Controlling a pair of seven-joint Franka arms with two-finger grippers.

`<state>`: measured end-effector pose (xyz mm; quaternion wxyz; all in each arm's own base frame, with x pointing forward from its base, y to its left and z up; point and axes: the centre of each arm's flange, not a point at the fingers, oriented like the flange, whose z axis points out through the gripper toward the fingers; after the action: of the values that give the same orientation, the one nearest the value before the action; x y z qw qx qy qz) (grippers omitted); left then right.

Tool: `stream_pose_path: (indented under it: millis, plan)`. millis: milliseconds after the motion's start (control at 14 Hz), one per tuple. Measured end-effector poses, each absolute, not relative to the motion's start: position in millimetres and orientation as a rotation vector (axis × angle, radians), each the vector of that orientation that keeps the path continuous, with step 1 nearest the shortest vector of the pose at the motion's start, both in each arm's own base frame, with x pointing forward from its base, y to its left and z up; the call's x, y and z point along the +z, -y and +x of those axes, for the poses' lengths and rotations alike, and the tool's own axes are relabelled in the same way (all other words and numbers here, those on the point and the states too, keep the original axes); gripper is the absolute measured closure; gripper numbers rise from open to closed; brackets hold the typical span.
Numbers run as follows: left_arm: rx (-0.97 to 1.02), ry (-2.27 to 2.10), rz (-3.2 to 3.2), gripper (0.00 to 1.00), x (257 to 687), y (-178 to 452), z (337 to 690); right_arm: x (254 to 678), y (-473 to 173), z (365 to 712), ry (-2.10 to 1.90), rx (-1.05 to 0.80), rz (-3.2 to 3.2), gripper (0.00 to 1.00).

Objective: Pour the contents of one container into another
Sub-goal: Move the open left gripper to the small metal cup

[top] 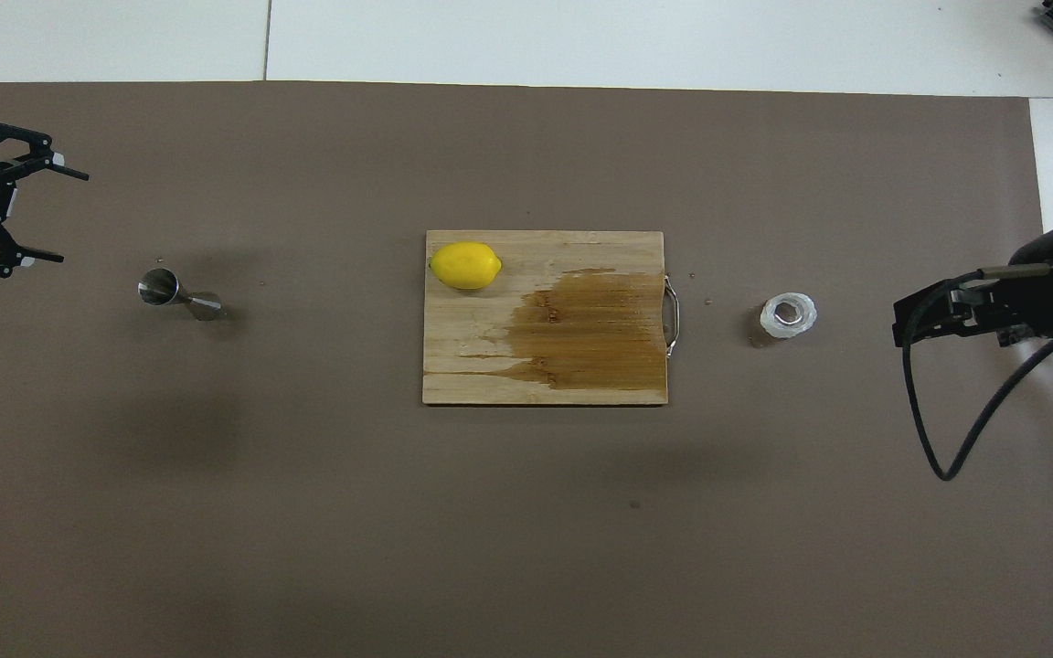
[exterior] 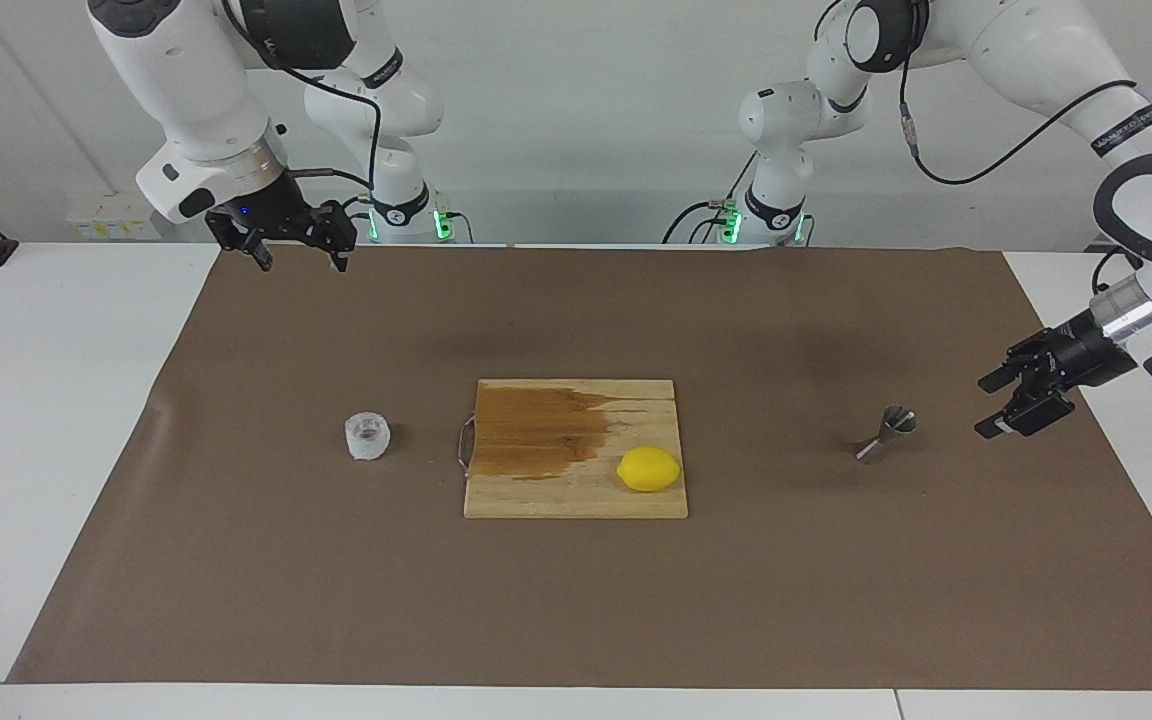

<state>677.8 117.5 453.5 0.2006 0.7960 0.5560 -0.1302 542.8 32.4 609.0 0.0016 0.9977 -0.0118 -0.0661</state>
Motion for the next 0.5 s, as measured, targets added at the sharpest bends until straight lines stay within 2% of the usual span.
stream_pose_path:
  millis: [214,499]
  plan:
    - [-0.423,-1.688,2.073,0.00,421.9,-132.4,682.0,609.0,-32.4,542.8,0.037,-0.207,3.131,0.00]
    - [-0.482,-1.822,1.964,0.00,371.7,-146.5,668.4,609.0,-32.4,542.8,0.037,-0.208,3.131,0.00]
